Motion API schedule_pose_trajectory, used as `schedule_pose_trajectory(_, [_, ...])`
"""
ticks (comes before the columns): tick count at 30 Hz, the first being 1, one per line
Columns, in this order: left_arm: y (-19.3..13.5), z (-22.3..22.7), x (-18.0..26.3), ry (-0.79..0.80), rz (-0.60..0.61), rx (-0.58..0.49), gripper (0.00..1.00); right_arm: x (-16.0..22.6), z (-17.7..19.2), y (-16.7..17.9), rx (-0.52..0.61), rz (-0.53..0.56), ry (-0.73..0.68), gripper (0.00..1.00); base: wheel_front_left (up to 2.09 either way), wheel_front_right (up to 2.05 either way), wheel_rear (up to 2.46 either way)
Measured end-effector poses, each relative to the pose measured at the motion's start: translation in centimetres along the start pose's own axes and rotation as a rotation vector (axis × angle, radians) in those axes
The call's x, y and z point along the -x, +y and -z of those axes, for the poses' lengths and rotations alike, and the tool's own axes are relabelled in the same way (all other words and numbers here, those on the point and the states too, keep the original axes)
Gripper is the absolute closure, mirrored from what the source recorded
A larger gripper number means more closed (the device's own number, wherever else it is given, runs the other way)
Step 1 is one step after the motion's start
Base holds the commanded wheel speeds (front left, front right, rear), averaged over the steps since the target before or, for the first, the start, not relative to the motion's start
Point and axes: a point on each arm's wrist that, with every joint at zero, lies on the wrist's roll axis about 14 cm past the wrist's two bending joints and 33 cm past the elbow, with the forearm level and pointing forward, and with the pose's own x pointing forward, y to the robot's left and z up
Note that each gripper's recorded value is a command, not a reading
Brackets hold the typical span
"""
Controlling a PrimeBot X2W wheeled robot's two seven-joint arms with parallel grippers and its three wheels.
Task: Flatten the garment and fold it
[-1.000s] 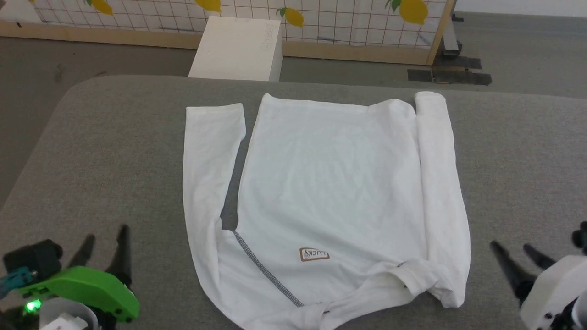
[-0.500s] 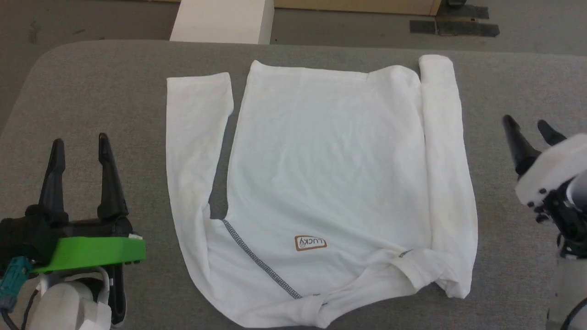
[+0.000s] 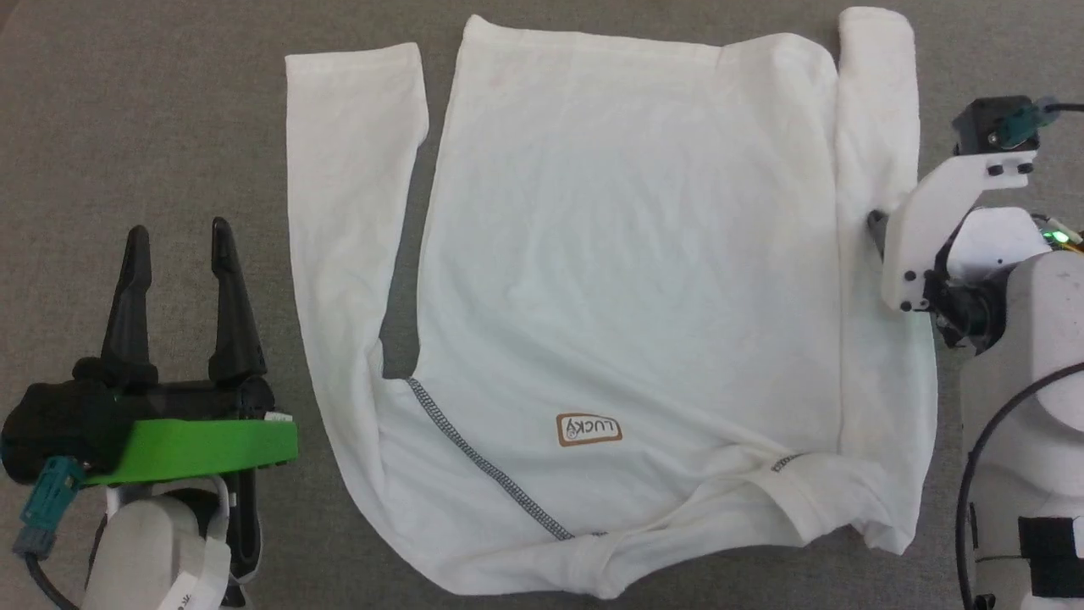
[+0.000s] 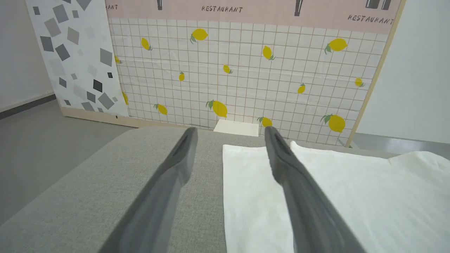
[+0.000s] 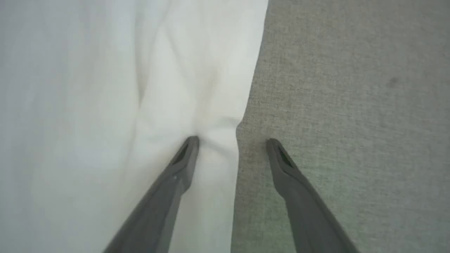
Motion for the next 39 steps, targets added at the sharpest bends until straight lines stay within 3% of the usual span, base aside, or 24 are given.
schedule_pose_trajectory(2, [0.4, 0.6, 0.3, 0.018, -0.011, -0.003, 0.0, -0.8, 0.6, 1.1, -0.012, -0.033, 0.038, 0.0, 0.0, 0.0, 0.0])
schedule_pose_trajectory(3, [0.6, 0.8, 0.4, 0.023, -0.016, -0.005, 0.0, -1.0, 0.4, 1.2, -0.019, -0.042, 0.042, 0.36, 0.0, 0.0, 0.0])
schedule_pose_trajectory(4, [0.8, 1.0, 0.5, 0.03, -0.021, -0.004, 0.0, -1.1, 0.2, 1.4, -0.022, -0.051, 0.039, 0.82, 0.0, 0.0, 0.0])
schedule_pose_trajectory(5, [0.9, 1.0, 0.6, 0.034, -0.025, -0.004, 0.0, -1.1, 0.0, 1.6, -0.02, -0.06, 0.035, 1.0, 0.0, 0.0, 0.0])
schedule_pose_trajectory(10, [0.6, 0.8, 1.1, 0.032, -0.02, 0.013, 0.0, 0.0, -0.1, 1.1, -0.078, -0.082, -0.029, 1.0, 0.0, 0.0, 0.0])
schedule_pose_trajectory(17, [-0.2, -0.6, 2.1, 0.003, -0.006, 0.043, 0.0, 5.2, 4.0, -11.3, -0.235, 0.189, -0.051, 1.0, 0.0, 0.0, 0.0])
schedule_pose_trajectory(21, [-0.6, -1.2, 2.9, -0.006, 0.002, 0.062, 0.0, 8.1, 7.2, -13.8, -0.311, 0.267, -0.023, 1.0, 0.0, 0.0, 0.0])
schedule_pose_trajectory(22, [-0.7, -1.3, 3.0, -0.008, 0.004, 0.065, 0.0, 8.5, 7.4, -13.6, -0.339, 0.262, -0.04, 0.57, 0.0, 0.0, 0.0])
schedule_pose_trajectory(23, [-0.9, -1.4, 3.1, -0.01, 0.007, 0.068, 0.0, 8.9, 7.1, -13.4, -0.353, 0.256, -0.073, 0.0, 0.0, 0.0, 0.0])
schedule_pose_trajectory(29, [-1.4, -2.0, 3.6, -0.022, 0.023, 0.071, 0.0, 12.8, 2.9, -13.7, -0.358, 0.275, -0.379, 0.0, 0.0, 0.0, 0.0])
schedule_pose_trajectory(32, [-1.3, -2.2, 4.1, -0.024, 0.022, 0.07, 0.0, 14.1, 2.2, -12.3, -0.325, 0.242, -0.466, 0.0, 0.0, 0.0, 0.0])
schedule_pose_trajectory(39, [-1.3, -2.1, 5.2, -0.013, 0.016, 0.078, 0.0, 14.7, 3.6, -5.6, -0.247, 0.046, -0.47, 0.0, 0.0, 0.0, 0.0])
